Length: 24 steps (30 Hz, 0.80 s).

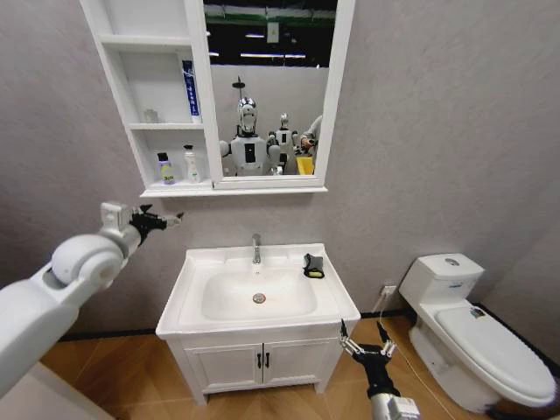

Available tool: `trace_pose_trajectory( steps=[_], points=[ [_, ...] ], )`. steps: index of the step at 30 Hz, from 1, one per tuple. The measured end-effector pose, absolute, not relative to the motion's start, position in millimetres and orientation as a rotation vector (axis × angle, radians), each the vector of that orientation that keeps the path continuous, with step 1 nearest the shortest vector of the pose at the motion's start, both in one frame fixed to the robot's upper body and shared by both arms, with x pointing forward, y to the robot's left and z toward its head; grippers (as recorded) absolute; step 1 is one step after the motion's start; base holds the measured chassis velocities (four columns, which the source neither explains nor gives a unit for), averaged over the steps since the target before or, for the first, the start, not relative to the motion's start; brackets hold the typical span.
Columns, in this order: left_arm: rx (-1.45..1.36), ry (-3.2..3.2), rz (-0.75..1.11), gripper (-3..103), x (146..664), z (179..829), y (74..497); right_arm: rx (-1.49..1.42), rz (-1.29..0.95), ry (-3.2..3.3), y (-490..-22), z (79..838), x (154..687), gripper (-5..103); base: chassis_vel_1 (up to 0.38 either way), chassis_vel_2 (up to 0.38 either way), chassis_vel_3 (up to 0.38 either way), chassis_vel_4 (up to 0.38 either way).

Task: Move facial cleanser and shampoo from washbasin to cabinet, then wipe washbasin with towel.

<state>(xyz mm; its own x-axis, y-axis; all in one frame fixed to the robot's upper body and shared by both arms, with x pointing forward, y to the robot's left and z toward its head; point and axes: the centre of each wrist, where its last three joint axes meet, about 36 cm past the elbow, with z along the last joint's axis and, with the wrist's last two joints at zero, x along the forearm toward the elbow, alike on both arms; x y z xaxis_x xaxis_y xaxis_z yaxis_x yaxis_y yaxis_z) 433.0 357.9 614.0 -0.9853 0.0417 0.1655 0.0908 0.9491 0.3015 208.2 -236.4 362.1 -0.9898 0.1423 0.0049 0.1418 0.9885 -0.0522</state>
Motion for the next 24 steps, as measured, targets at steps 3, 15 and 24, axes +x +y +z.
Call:
trace_pose_trajectory(
  steps=[3,15,24],
  points=[
    [-0.038,-2.941,-0.465,100,409.8,582.8,368.2,-0.224,0.084,-3.125,-236.3,361.3,208.6,100,0.0,0.0,0.0,0.0],
    [0.208,-2.87,-0.224,100,247.6,486.5,362.8,-0.15,0.103,-3.118,-238.8,355.1,212.2,100,0.0,0.0,0.0,0.0],
    [0.243,-2.88,-0.011,100,205.0,479.5,311.2,-0.1,0.099,-3.131,-237.5,361.9,211.1,100,0.0,0.0,0.0,0.0]
  ],
)
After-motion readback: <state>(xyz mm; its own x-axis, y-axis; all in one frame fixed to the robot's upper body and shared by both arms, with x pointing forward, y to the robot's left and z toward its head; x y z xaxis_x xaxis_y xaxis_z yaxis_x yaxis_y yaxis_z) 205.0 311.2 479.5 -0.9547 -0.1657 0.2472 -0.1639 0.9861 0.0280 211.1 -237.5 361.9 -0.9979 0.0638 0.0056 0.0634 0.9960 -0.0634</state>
